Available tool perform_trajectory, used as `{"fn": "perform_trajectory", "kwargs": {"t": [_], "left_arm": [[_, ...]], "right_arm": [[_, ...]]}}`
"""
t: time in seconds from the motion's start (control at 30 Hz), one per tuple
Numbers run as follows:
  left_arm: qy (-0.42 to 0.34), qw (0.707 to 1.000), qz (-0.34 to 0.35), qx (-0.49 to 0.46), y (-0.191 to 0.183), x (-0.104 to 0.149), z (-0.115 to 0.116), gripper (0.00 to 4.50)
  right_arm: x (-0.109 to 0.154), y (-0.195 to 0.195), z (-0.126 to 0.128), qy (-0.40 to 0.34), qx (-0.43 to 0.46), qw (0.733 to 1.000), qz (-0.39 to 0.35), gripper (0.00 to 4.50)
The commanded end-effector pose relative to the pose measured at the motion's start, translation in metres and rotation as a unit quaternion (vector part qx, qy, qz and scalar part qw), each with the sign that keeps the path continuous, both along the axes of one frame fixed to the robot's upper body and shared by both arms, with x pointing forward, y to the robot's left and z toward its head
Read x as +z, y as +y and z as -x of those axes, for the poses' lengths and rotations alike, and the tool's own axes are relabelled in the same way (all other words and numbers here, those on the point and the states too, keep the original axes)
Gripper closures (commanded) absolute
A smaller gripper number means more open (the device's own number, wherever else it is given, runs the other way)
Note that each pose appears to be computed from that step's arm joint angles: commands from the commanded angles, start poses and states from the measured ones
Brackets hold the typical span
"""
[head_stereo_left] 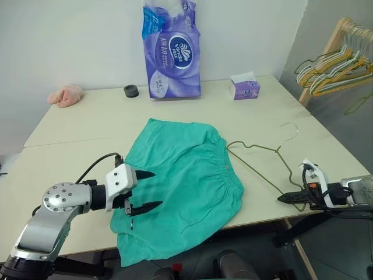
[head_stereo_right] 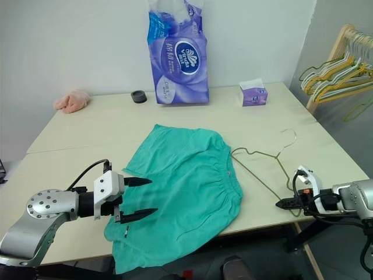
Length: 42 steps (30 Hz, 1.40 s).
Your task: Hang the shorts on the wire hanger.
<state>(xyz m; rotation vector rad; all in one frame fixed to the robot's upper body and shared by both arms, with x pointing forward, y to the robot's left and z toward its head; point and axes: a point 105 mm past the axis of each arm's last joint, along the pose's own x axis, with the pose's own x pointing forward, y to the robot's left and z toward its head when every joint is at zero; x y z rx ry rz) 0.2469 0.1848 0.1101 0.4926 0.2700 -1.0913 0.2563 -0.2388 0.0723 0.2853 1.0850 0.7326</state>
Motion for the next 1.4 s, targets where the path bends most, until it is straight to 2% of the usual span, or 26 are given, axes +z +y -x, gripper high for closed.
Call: {"fn": "perform_trajectory", "kwargs": {"t": [0.03,0.7,1.1,1.27,1.4], "left_arm": [[-0.015,1.000,-0.001,-0.010,-0.004,0.007,0.002,0.03],[-0.022,1.000,-0.007,-0.004,-0.001,0.008,0.001,0.03],[-0.022,1.000,-0.009,-0.003,0.000,0.006,0.001,0.03],[-0.016,1.000,-0.004,-0.013,-0.001,0.005,0.003,0.03],[-0.020,1.000,-0.003,-0.010,-0.001,0.005,0.001,0.03]], "right_arm": [[0.009,0.006,-0.011,-0.028,0.014,0.999,-0.002,4.50],[0.017,0.006,-0.017,-0.037,0.044,0.998,0.001,4.50],[0.031,-0.015,-0.035,-0.081,0.005,0.997,0.017,4.50],[0.036,-0.002,-0.017,-0.062,0.031,0.997,-0.018,4.50],[0.029,-0.001,-0.005,-0.040,0.033,0.999,-0.018,4.50]]}}
